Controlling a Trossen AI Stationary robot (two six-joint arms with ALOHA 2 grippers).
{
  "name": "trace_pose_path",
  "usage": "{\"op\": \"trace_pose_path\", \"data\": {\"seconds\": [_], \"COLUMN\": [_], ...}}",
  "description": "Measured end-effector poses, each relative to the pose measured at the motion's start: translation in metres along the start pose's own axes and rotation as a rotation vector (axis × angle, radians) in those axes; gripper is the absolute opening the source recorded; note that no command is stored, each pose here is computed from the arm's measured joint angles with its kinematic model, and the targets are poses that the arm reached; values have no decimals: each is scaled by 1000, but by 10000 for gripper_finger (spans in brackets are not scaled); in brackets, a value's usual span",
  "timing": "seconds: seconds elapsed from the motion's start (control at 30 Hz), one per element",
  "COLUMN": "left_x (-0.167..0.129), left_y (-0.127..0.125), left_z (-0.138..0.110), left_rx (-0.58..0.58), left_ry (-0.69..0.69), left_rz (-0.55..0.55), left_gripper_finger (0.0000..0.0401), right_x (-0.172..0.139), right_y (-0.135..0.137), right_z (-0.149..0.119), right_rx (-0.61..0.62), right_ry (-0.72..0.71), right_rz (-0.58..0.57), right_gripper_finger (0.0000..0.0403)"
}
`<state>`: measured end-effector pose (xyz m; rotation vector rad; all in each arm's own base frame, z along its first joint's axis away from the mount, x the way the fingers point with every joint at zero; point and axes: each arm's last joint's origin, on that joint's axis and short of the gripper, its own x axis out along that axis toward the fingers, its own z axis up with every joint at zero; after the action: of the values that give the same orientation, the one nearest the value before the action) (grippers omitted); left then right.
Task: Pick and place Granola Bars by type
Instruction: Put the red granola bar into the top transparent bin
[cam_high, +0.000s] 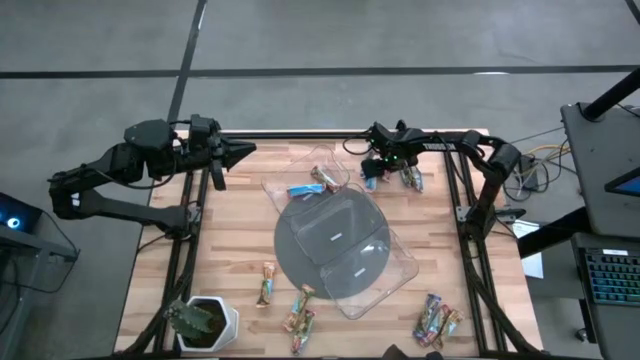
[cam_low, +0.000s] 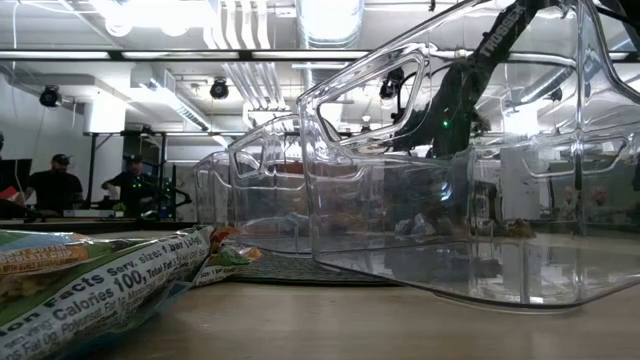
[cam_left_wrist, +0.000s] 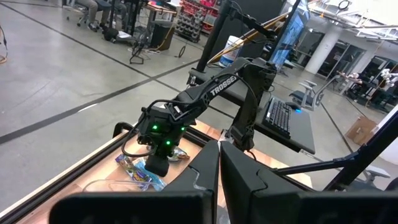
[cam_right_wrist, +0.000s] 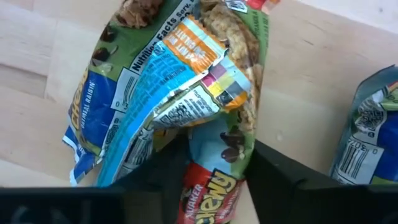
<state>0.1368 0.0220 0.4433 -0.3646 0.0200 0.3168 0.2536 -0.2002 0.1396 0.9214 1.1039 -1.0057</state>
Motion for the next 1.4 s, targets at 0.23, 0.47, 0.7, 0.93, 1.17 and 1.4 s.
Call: {"op": "trace_pose_path", "data": {"seconds": [0.23,0.47,0.7,0.93,1.17,1.4], "left_x": [0,0,0,0,0,0], "left_y": [0,0,0,0,0,0], "left_z": [0,0,0,0,0,1], "left_rx": [0,-1,-1,-1,25,35], "left_ry": [0,0,0,0,0,-10], "left_rz": [0,0,0,0,0,-3], "left_gripper_finger": [0,0,0,0,0,0], "right_x": [0,-11,-46,-93,-144,-174], "right_y": [0,-2,-4,-3,24,73], "right_z": [-1,-1,1,3,-4,-5], "right_rx": [-4,-13,-50,-61,-136,-234], "right_ry": [8,-5,-72,-188,-280,-333], "right_rz": [4,11,13,94,277,403], "right_gripper_finger": [61,45,43,42,42,42]}}
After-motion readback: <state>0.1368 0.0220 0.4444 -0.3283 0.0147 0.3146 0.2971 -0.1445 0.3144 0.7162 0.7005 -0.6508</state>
